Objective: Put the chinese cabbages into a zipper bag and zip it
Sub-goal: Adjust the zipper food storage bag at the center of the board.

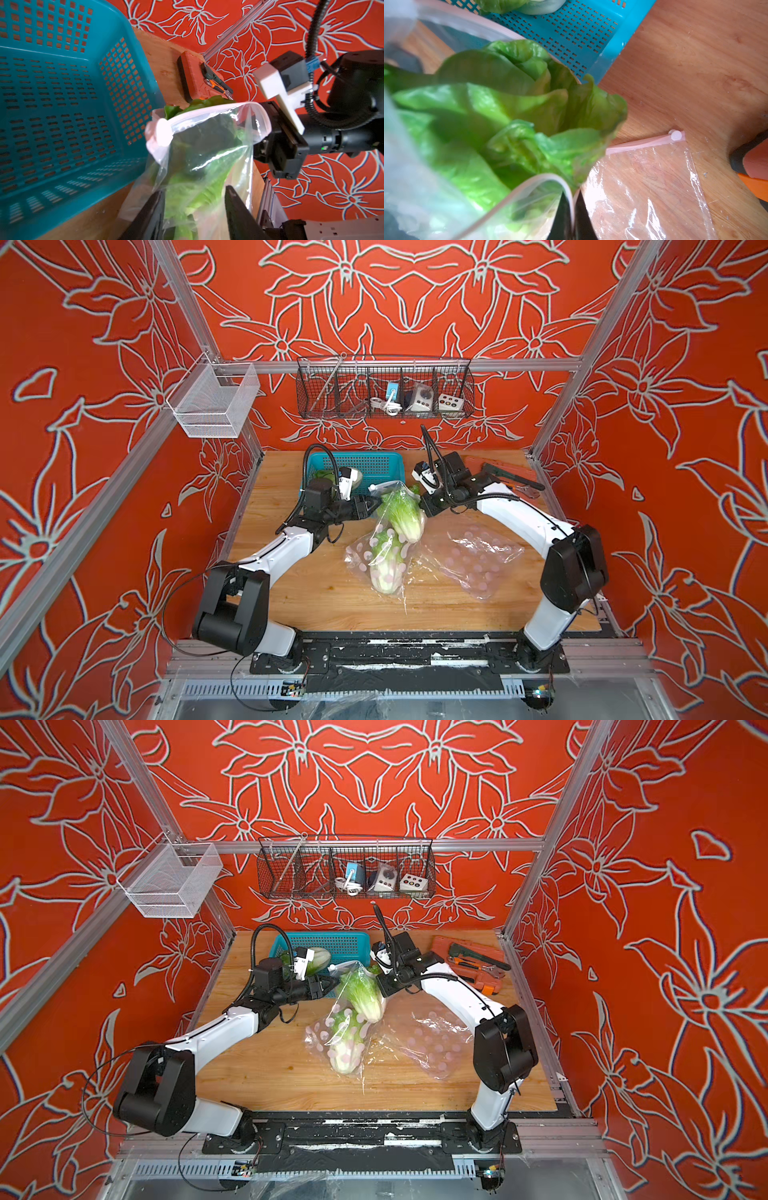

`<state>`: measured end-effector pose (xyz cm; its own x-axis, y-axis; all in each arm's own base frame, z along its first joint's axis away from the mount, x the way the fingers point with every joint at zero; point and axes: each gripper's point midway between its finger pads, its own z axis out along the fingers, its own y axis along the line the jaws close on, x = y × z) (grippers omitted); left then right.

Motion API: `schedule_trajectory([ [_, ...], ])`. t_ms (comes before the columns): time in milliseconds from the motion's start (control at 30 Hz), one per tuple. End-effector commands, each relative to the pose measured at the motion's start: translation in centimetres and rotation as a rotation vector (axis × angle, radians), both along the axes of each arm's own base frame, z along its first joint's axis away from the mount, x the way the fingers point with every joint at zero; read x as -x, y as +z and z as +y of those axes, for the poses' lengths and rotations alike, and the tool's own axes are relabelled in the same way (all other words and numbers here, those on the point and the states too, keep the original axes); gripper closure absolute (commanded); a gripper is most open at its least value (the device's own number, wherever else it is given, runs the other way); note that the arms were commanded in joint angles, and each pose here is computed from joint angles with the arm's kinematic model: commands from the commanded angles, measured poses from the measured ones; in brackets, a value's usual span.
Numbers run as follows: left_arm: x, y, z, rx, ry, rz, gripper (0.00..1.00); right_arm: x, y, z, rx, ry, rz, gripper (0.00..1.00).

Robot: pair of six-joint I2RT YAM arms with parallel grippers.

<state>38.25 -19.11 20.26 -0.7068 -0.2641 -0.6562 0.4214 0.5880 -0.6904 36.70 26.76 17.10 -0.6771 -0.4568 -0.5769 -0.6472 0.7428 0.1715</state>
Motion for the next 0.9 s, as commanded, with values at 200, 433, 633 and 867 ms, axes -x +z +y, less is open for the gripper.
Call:
schedule_trajectory([
  [200, -2.2, 1.5, 2.6, -0.027, 0.085, -0.07, 0.56, 0.3, 1.7, 0.3, -0.051, 0.012, -0.043, 1.0],
  [433, -2.7, 0.3, 1.7, 0.01, 0.04, -0.045, 0.58, 0.1, 1.8, 0.5, -0.059, 0.013, -0.045, 1.0],
  [633, -3.0, 0.3, 1.1, 0.038, 0.024, -0.049, 0.77, 0.1, 2.0, 0.5, -0.058, 0.018, -0.048, 1.0],
  [867, -2.5, 6.5, 2.2, -0.007, 0.028, -0.211, 1.0, 2.8, 7.0, -0.4, -0.174, 0.043, -0.107, 1.0],
])
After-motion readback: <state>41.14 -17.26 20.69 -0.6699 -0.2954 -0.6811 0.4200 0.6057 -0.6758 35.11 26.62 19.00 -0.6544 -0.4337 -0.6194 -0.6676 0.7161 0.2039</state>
